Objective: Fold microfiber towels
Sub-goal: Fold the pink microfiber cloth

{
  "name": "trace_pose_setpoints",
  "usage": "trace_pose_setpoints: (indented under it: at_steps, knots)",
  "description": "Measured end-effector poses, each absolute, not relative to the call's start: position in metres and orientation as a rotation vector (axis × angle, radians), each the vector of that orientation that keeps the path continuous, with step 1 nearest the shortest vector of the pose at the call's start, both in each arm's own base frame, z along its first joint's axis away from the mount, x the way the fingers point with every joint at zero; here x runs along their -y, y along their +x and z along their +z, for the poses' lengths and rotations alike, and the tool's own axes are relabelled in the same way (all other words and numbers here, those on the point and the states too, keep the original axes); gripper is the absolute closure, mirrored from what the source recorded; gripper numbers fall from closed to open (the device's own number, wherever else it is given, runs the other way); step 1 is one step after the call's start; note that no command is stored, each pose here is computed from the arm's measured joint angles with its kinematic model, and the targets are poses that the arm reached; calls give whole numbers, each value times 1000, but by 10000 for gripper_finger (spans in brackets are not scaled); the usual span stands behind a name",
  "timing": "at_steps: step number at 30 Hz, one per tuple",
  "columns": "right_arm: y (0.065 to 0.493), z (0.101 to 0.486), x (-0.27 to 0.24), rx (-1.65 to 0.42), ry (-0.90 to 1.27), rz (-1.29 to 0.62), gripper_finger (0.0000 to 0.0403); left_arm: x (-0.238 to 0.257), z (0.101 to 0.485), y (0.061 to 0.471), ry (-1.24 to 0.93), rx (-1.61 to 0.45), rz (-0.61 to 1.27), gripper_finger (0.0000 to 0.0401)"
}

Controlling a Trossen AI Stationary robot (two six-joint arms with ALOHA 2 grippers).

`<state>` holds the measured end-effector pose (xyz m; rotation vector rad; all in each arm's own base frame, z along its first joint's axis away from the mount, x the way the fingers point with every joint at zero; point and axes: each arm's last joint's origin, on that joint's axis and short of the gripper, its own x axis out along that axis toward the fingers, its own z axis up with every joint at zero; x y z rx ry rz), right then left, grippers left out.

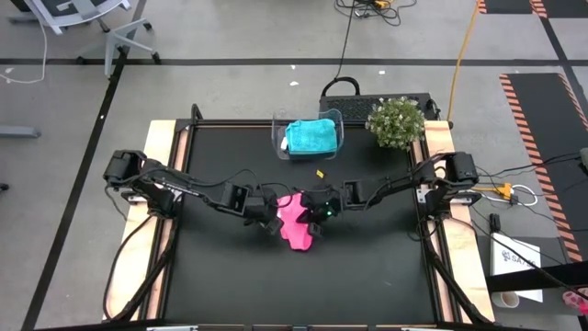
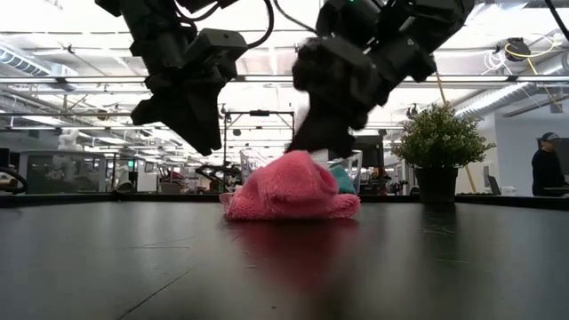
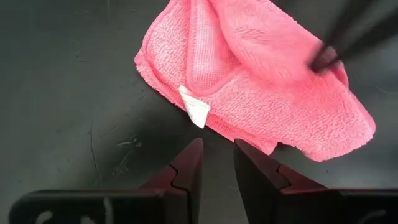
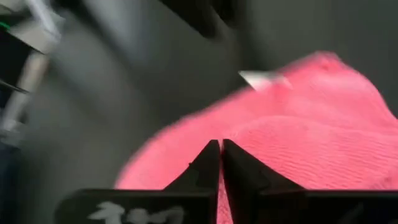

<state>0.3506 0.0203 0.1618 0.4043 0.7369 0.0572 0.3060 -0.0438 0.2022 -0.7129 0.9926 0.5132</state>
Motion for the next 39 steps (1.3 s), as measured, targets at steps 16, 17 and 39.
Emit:
trace_pose_setpoints:
  at_steps: [16,17,39]
  knots:
    - [350,176,-10,-675,467,88,393,45,206,313,-689,-933,450,311]
    - [348,179,-9,-683,478,96,393,45,206,313,-681,-930,441,311]
    - [292,232,-4,-817,438,-19,392,61,186,336,206,-885,106,305]
